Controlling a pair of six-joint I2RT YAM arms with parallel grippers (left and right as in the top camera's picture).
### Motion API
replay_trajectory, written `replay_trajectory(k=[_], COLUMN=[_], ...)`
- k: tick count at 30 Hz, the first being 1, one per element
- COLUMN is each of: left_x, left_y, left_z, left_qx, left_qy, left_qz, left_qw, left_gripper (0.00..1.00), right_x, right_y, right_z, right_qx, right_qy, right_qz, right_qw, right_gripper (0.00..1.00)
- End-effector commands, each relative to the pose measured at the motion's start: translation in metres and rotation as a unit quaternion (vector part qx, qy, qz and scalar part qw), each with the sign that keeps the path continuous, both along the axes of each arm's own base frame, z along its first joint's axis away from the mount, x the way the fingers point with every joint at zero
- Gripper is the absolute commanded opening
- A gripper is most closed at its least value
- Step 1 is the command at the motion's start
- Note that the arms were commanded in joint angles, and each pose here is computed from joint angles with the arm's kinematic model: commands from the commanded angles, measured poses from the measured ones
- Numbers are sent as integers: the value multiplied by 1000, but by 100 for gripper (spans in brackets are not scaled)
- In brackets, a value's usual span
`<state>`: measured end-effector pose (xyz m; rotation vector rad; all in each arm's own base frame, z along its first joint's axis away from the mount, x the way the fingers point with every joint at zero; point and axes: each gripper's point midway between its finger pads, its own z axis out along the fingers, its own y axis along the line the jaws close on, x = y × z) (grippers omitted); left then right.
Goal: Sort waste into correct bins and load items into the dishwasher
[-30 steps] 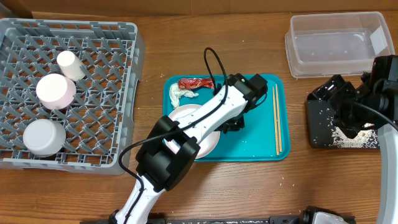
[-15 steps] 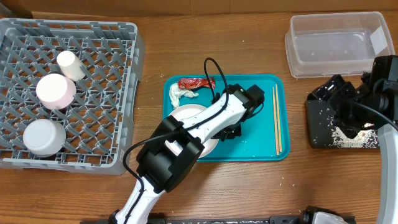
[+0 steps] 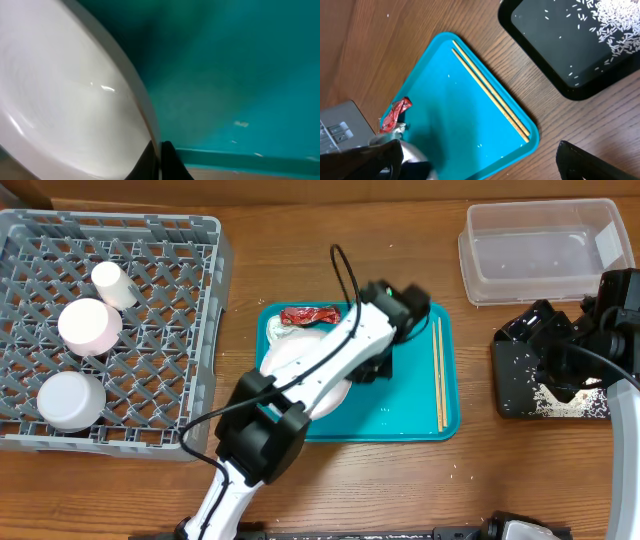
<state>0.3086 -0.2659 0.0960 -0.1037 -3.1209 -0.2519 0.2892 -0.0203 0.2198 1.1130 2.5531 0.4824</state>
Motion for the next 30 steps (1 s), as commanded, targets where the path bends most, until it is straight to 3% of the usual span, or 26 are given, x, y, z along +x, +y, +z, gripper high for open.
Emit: replay_trajectory(k=[1, 8, 13, 16, 20, 26, 30], left_x=[31, 78, 98, 100, 114, 138, 145], left_y=[2, 66, 99, 110, 137, 190, 214], left_z=[99, 205, 222, 221, 217, 199, 179], left_qx=[-81, -139, -206, -269, -321, -320, -307], left_qy=[-93, -225, -234, -222, -239, -253, -247], left_qz=[-64, -68, -166, -258, -320, -293, -326], left_qw=[990, 962, 936, 901, 859, 865, 860], left_gripper=[4, 4, 4, 4, 4, 4, 4], right_x=[2, 2, 2, 2, 2, 2, 2], right_y=[-3, -3, -3, -3, -3, -3, -3], right_z=[5, 5, 5, 5, 5, 5, 5], right_qx=[-5, -5, -5, -5, -5, -5, -5], right_qy=[-9, -9, -8, -8, -9, -8, -8], right_qz=[-4, -4, -4, -4, -4, -4, -4], right_qw=[1000, 1000, 1000, 1000, 1000, 1000, 1000], right_gripper=[100, 100, 100, 100, 100, 100, 100])
